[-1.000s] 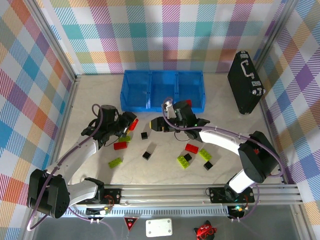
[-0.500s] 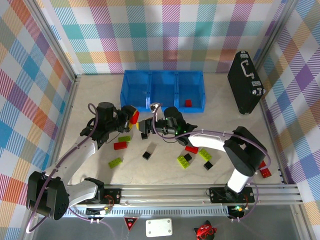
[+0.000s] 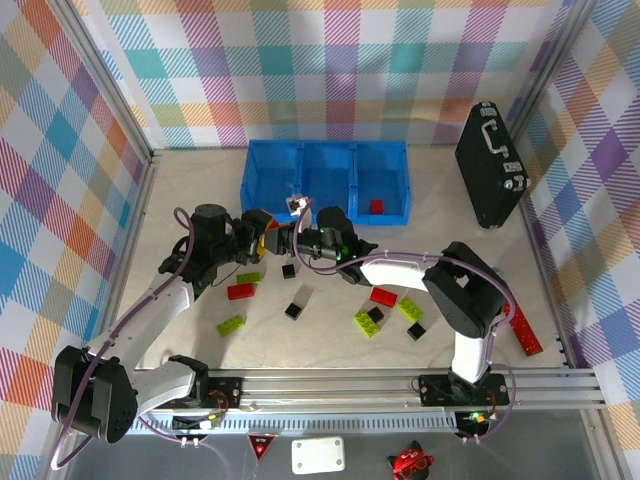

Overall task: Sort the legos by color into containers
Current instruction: Place the lego in the container.

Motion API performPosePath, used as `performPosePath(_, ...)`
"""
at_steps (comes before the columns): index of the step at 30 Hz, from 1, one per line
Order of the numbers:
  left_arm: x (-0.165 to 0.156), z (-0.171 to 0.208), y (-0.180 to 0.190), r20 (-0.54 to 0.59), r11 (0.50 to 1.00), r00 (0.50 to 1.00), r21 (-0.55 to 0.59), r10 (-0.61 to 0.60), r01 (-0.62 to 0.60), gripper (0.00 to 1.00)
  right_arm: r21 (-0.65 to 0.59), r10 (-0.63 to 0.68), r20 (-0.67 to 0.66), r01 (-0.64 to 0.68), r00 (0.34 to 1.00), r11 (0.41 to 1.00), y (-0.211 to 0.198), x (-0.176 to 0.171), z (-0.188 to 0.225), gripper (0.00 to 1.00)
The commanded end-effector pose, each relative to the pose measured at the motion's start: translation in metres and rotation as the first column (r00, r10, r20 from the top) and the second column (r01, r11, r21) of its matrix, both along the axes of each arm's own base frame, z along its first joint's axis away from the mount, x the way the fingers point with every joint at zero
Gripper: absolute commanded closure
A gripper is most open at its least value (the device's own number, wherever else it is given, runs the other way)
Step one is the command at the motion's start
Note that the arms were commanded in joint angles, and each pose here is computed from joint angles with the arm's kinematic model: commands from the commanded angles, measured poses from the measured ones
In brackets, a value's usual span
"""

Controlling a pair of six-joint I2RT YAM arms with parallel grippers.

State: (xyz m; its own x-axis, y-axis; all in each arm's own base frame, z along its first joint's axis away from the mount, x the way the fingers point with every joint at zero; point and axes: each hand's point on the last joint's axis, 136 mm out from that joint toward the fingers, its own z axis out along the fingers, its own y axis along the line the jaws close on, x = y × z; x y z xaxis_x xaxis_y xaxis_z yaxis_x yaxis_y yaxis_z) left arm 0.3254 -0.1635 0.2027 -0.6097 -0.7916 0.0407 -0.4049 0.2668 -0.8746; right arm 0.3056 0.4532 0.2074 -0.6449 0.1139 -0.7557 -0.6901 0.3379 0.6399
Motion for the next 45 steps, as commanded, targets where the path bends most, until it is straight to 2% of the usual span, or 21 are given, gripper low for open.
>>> performPosePath(1, -0.001, 0.022, -0.005, 0.06, 0.999, 0.998, -0.035, -0.016, 0.018, 0.46, 0.036, 0.012, 0.022, -0.013, 1.0, 0.999, 0.008, 0.0, 0.012, 0.6)
performPosePath(8, -0.003, 0.02, -0.002, 0.062, 1.0, 0.998, -0.018, -0.011, 0.013, 0.38, 0.017, -0.008, 0.002, 0.008, 1.0, 1.0, 0.005, 0.002, 0.006, 0.71)
performPosePath(12, -0.005, 0.018, 0.0, 0.069, 1.0, 0.997, 0.001, -0.016, 0.016, 0.27, -0.007, -0.013, 0.0, 0.013, 1.0, 1.0, 0.003, 0.003, 0.005, 0.73)
performPosePath(18, -0.011, 0.012, 0.009, 0.066, 0.998, 0.998, 0.059, -0.02, 0.016, 0.19, -0.071, -0.036, -0.021, 0.034, 0.999, 0.997, -0.009, 0.008, -0.006, 0.75)
performPosePath(23, -0.019, 0.004, 0.021, 0.055, 0.988, 0.998, 0.154, -0.038, 0.029, 0.16, -0.164, -0.093, -0.058, 0.082, 0.994, 0.983, -0.036, 0.02, -0.018, 0.76)
performPosePath(28, -0.03, -0.009, 0.036, 0.01, 0.952, 0.998, 0.3, -0.068, 0.061, 0.15, -0.252, -0.162, -0.112, 0.13, 0.98, 0.959, -0.078, 0.036, -0.027, 0.77)
performPosePath(36, -0.046, -0.026, 0.056, -0.045, 0.874, 0.993, 0.471, -0.11, 0.118, 0.15, -0.442, -0.279, -0.185, 0.174, 0.942, 0.88, -0.161, 0.067, -0.036, 0.75)
performPosePath(45, -0.061, -0.033, 0.069, -0.069, 0.834, 0.991, 0.536, -0.115, 0.134, 0.15, -0.625, -0.406, -0.185, 0.211, 0.895, 0.751, -0.229, 0.11, -0.046, 0.76)
